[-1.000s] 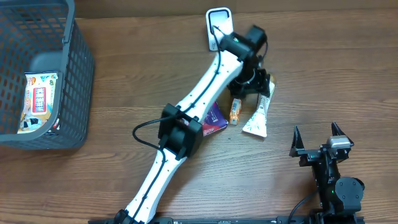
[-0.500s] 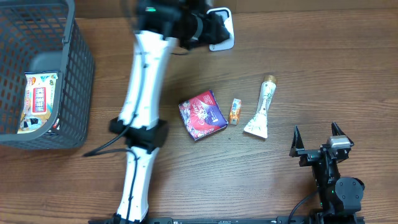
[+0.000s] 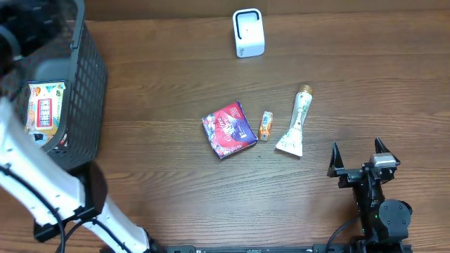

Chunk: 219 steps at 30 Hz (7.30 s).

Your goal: Scan the item barcode

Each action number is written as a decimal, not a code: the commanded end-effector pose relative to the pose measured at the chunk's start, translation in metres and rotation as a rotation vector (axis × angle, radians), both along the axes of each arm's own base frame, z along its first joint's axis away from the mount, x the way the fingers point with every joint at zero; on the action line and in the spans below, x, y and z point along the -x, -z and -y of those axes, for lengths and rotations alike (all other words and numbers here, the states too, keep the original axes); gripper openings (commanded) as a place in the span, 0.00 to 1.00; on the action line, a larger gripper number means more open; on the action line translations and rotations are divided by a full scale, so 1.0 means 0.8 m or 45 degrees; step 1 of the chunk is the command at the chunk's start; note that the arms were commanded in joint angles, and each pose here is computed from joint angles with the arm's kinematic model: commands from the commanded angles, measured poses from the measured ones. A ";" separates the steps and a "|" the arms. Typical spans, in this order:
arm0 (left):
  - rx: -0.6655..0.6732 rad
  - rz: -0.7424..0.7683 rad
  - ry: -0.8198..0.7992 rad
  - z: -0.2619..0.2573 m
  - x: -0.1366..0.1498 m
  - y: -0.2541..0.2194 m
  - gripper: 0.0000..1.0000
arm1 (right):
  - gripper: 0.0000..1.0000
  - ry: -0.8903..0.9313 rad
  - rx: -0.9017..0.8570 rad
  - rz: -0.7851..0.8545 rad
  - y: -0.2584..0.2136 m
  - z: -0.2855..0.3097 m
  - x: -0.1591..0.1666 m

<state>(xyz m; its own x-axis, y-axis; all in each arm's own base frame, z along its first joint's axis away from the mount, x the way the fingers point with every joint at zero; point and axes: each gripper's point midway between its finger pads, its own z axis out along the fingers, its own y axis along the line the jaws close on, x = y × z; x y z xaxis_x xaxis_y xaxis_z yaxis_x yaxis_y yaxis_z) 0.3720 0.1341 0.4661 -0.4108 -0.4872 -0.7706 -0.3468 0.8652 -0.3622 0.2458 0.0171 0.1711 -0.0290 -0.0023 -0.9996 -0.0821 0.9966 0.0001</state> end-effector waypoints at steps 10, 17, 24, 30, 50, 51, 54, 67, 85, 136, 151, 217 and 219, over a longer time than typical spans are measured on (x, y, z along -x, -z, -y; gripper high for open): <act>-0.001 -0.431 -0.483 -0.156 0.039 0.109 1.00 | 1.00 0.004 0.001 0.007 0.002 0.001 0.000; 0.036 -0.512 -0.473 -0.179 0.008 0.165 0.98 | 1.00 0.004 0.001 0.007 0.002 0.001 0.000; 0.004 -0.585 -0.457 -0.201 -0.011 0.216 0.97 | 1.00 0.005 0.001 0.007 0.002 0.001 0.000; -0.035 -0.732 -0.317 -0.204 -0.019 0.291 0.95 | 1.00 0.004 0.002 0.007 0.002 0.001 0.000; -0.215 -0.951 -0.078 -0.200 -0.013 0.479 0.89 | 1.00 0.004 0.001 0.007 0.002 0.001 0.000; -0.225 -0.957 -0.059 -0.198 -0.012 0.487 0.89 | 1.00 0.004 0.002 0.007 0.002 0.001 0.000; -0.229 -0.965 -0.058 -0.196 -0.007 0.507 0.90 | 1.00 0.004 0.001 0.007 0.002 0.001 0.000; -0.283 -1.060 -0.103 -0.194 0.029 0.568 0.75 | 1.00 0.005 0.002 0.007 0.002 0.001 0.000; -0.165 -1.168 -0.059 -0.164 0.055 0.576 0.04 | 1.00 0.004 0.002 0.007 0.002 0.001 0.000; -0.118 -0.886 -0.392 -0.211 -0.013 0.556 0.10 | 1.00 0.004 0.001 0.007 0.002 0.001 0.000; -0.168 -0.198 -0.555 -0.195 -0.023 0.271 0.04 | 1.00 0.004 0.002 0.007 0.002 0.001 0.000; 0.409 -0.489 1.177 0.590 -0.029 0.356 0.41 | 1.00 0.005 0.001 0.007 0.002 0.001 0.000; 0.372 -0.437 1.199 0.580 -0.032 0.322 0.44 | 1.00 0.005 0.002 0.007 0.002 0.001 0.000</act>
<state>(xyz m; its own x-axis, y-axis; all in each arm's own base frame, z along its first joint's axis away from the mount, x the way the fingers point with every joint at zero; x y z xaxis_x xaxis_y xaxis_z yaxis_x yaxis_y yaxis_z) 0.3872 -0.3323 0.1383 -0.9497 -0.0220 -0.3125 0.1758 0.7882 -0.5898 0.2458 0.0172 0.1710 -0.0294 -0.0024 -0.9996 -0.0825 0.9966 0.0001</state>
